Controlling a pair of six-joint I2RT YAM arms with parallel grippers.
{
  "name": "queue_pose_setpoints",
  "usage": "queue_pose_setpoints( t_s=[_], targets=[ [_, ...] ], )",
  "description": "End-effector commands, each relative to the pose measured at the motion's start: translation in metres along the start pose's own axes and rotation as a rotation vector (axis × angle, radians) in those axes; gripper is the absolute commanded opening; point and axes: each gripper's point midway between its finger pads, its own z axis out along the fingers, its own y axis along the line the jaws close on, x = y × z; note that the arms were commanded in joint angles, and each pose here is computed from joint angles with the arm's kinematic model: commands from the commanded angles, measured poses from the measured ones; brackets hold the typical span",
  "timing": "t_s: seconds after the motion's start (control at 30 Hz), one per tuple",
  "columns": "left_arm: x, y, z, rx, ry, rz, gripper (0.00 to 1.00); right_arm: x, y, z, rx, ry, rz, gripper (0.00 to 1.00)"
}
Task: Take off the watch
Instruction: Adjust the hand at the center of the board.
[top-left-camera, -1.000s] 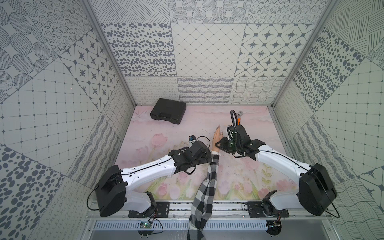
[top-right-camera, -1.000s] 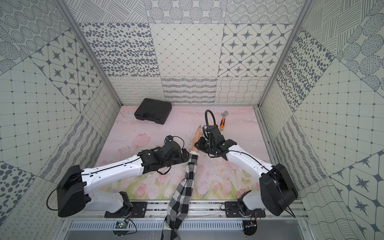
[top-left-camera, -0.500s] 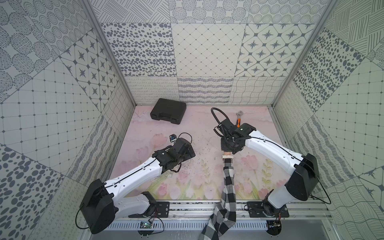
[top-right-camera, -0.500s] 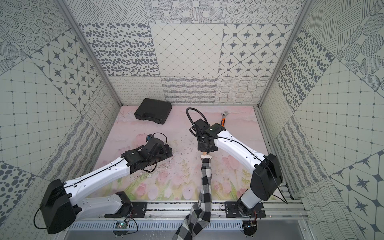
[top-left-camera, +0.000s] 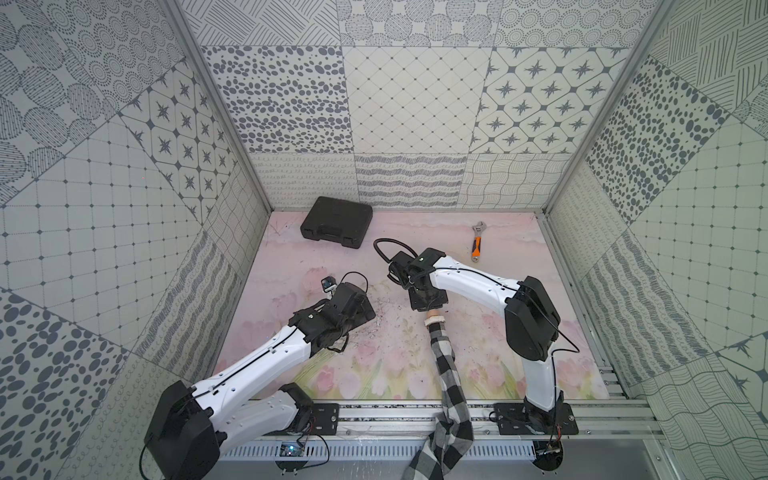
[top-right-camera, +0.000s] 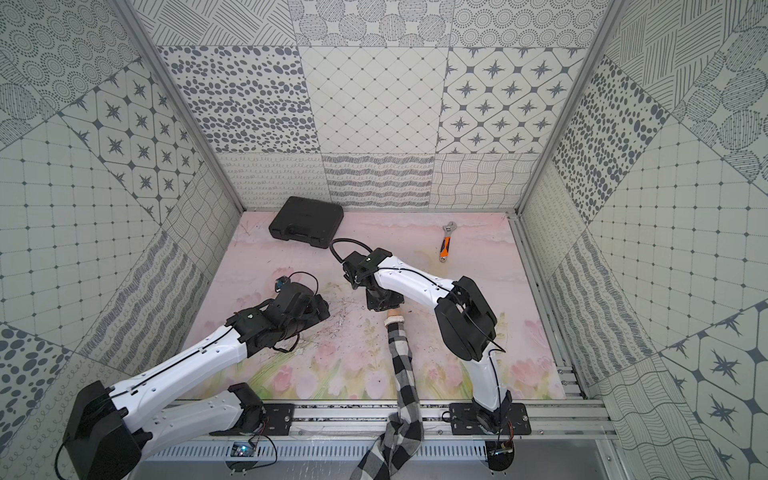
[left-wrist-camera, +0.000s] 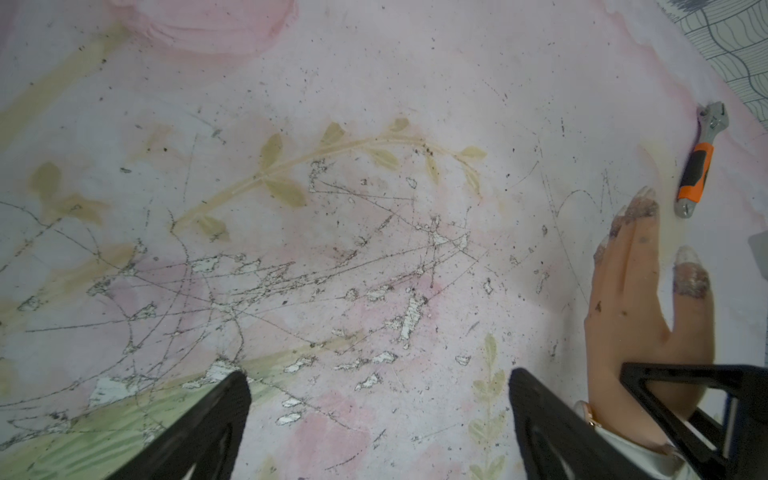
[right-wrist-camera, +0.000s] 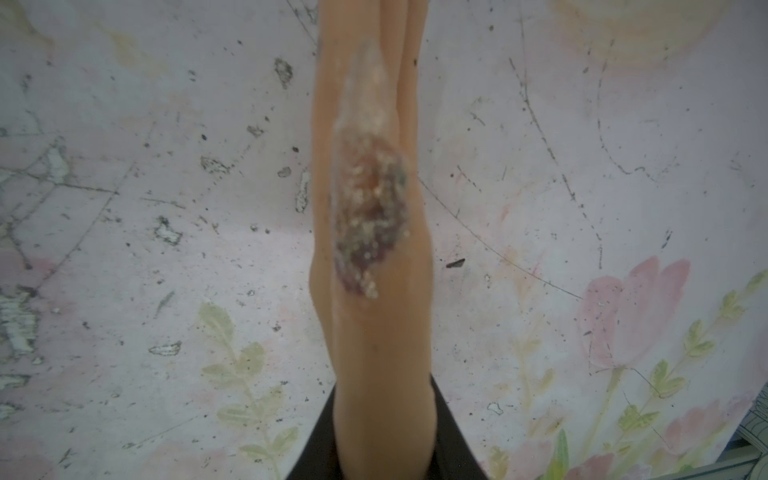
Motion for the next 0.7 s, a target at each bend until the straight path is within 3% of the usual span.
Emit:
queue_pose_setpoints(
  t_s=[0.0, 0.17, 0.27, 0.4, 0.67],
  targets=[
    [0.0, 0.017, -0.004, -0.064, -0.002, 0.006, 0.98, -0.013, 0.01, -0.001, -0.006, -0.028, 0.059, 0.15],
    [0.003, 0.019, -0.003, -0.074, 0.013, 0.013, 0.99, -0.022, 0.025, 0.015, -0.008, -0.027, 0.102, 0.23],
    [0.003, 0.019, -0.003, -0.078, 0.017, 0.019, 0.99, -0.028, 0.037, 0.018, -0.039, -0.028, 0.119, 0.36],
    [0.002, 0.018, -0.002, -0.089, 0.024, 0.025, 0.99, -0.035, 0.06, 0.011, -0.13, -0.046, 0.136, 0.59],
    [-0.006, 0.011, -0.004, -0.086, 0.008, 0.044, 0.98, -0.054, 0.096, -0.03, -0.412, -0.123, 0.189, 0.77]
  ],
)
